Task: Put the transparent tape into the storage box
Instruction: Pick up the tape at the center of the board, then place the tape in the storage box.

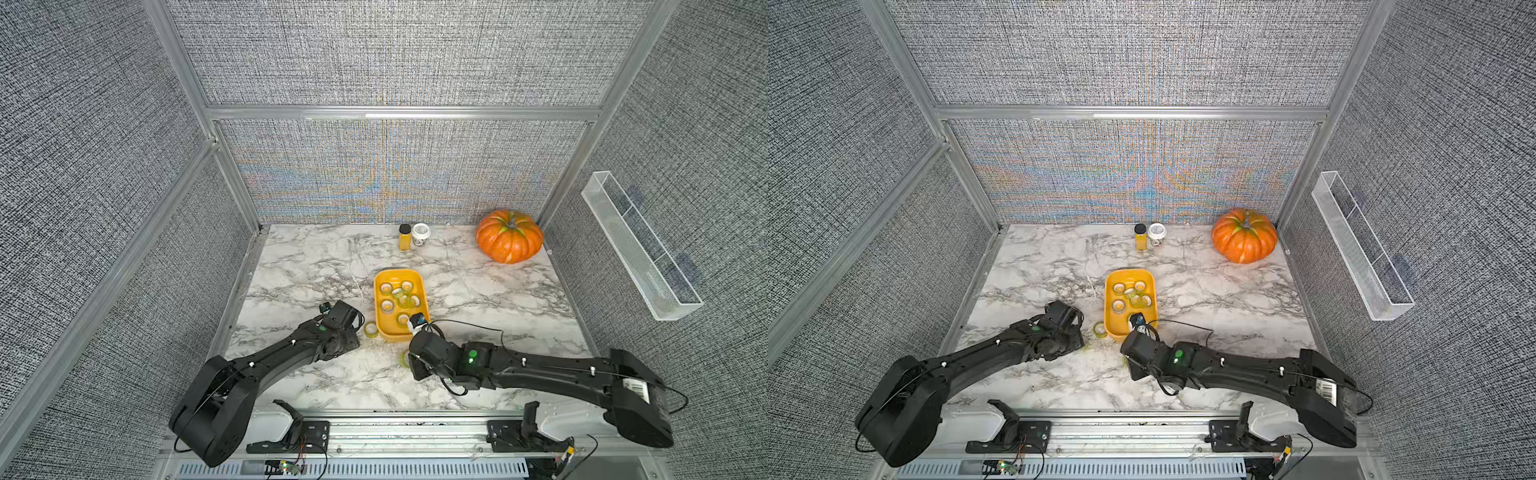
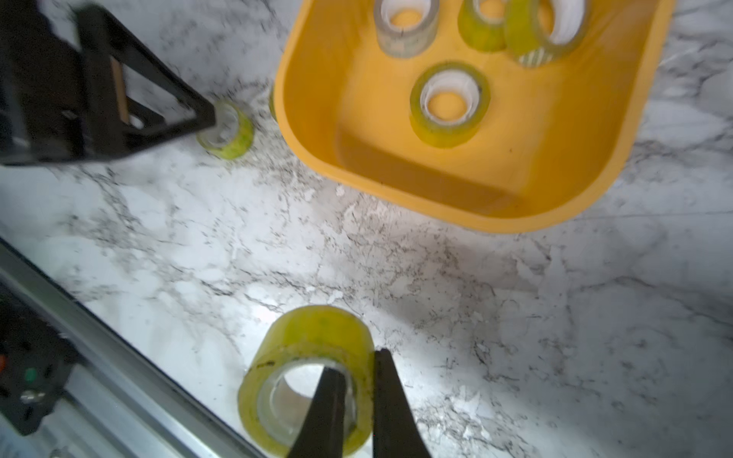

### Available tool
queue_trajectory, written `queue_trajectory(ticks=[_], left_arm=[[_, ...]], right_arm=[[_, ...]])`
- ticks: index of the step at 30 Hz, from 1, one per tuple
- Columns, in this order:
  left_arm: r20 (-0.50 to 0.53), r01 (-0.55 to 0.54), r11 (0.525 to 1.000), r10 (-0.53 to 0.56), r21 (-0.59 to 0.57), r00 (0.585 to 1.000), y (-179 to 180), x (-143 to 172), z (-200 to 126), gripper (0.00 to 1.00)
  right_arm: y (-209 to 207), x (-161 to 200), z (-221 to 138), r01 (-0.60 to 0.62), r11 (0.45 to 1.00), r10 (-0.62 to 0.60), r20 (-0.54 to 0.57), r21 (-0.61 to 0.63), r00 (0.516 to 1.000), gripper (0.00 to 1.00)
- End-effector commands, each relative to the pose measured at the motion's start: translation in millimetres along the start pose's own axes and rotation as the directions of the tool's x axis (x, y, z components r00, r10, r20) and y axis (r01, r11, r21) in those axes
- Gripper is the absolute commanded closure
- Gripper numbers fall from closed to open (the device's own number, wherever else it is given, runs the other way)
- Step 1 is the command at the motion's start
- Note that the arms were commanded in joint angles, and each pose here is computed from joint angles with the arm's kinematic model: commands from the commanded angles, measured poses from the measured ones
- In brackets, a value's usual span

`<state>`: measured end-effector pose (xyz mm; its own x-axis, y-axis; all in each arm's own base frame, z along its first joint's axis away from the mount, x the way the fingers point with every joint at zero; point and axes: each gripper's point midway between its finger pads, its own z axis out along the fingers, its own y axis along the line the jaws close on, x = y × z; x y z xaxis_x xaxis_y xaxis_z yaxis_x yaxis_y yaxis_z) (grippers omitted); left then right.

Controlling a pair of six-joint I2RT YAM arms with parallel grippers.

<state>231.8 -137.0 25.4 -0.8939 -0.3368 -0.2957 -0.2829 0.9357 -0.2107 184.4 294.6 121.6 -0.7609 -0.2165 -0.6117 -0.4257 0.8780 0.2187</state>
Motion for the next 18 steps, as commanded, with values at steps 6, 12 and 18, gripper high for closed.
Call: queue_trajectory(ticks=[6, 12, 18], left_arm=[[-0.022, -0.014, 0.996, 0.012, -0.085, 1.0, 14.3, 5.8, 17.3, 0.42], [-0.04, -0.028, 0.995, 0.025, -0.09, 0.999, 4.3, 1.6, 28.0, 0.5], [-0.043, -0.033, 0.992, 0.028, -0.123, 0.999, 8.1, 0.8, 32.3, 0.68]], right_arm=[[-29.7, -76.8, -31.2, 0.009, 1.0, -0.012, 0.132, 0.022, 0.991, 1.0], [-49.9, -102.8, -0.7, 0.008, 1.0, -0.008, 0.099, 0.009, 0.995, 1.0], [-56.0, -106.7, 39.0, 0.025, 1.0, -0.025, 0.03, -0.01, 0.999, 1.0]])
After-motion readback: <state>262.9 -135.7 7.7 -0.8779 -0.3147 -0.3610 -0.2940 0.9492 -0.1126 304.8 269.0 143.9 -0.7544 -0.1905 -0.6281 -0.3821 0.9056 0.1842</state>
